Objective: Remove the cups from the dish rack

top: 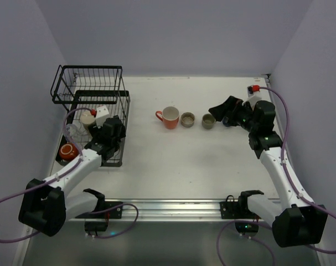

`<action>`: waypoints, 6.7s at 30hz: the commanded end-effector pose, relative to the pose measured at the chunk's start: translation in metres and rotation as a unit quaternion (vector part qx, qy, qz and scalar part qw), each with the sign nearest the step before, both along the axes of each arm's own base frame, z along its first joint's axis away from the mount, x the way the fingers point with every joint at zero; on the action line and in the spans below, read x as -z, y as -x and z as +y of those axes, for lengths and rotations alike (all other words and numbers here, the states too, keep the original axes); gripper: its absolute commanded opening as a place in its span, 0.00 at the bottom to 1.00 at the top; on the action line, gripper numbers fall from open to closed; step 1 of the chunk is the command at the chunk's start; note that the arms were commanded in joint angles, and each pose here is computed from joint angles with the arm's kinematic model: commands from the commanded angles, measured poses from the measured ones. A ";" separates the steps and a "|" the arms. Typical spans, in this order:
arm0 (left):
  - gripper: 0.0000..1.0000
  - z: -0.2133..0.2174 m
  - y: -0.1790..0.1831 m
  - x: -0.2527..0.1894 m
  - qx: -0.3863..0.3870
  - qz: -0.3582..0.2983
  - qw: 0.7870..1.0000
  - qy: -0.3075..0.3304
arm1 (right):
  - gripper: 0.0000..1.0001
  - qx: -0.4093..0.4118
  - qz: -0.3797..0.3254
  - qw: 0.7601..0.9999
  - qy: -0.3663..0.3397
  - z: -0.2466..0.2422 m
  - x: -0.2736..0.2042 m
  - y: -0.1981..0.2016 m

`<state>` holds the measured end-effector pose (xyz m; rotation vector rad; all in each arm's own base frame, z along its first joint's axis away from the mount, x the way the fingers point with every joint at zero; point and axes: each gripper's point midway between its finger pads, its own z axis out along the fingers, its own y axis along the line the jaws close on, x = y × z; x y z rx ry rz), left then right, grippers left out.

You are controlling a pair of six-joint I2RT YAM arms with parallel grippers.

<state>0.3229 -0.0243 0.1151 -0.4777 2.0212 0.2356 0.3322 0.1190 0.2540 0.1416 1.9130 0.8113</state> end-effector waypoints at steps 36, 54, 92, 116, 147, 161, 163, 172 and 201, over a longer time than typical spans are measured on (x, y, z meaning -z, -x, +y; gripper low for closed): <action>0.05 0.001 0.066 -0.135 0.040 -0.145 0.980 0.127 | 0.99 -0.281 -0.046 0.952 -0.109 0.213 -0.049 0.099; 0.03 -0.117 0.080 -0.189 0.296 -0.190 0.868 0.350 | 0.89 -0.231 -0.010 0.933 -0.276 0.236 -0.010 0.104; 0.58 -0.173 0.116 -0.189 0.431 -0.191 0.745 0.472 | 0.13 -0.338 -0.099 0.856 -0.379 0.252 -0.080 0.138; 1.00 -0.115 0.111 -0.162 0.415 -0.122 0.884 0.179 | 0.00 -0.121 0.003 0.993 -0.012 0.118 0.001 0.073; 1.00 -0.104 0.101 -0.116 0.412 -0.117 0.893 0.135 | 0.00 0.100 0.251 0.915 0.300 -0.028 0.157 -0.008; 1.00 -0.072 0.081 -0.107 0.332 -0.101 0.930 0.120 | 0.46 0.091 0.243 0.921 0.290 -0.021 0.152 0.000; 1.00 -0.062 0.077 -0.110 0.303 -0.102 0.941 0.112 | 0.59 0.089 0.232 0.928 0.279 -0.019 0.143 0.001; 1.00 0.006 0.061 -0.142 0.097 -0.126 0.985 0.068 | 0.99 0.038 0.071 0.982 0.174 0.016 0.053 0.025; 1.00 0.087 -0.030 -0.053 -0.100 -0.036 0.994 -0.020 | 0.99 -0.105 -0.077 0.991 0.042 0.055 0.001 0.097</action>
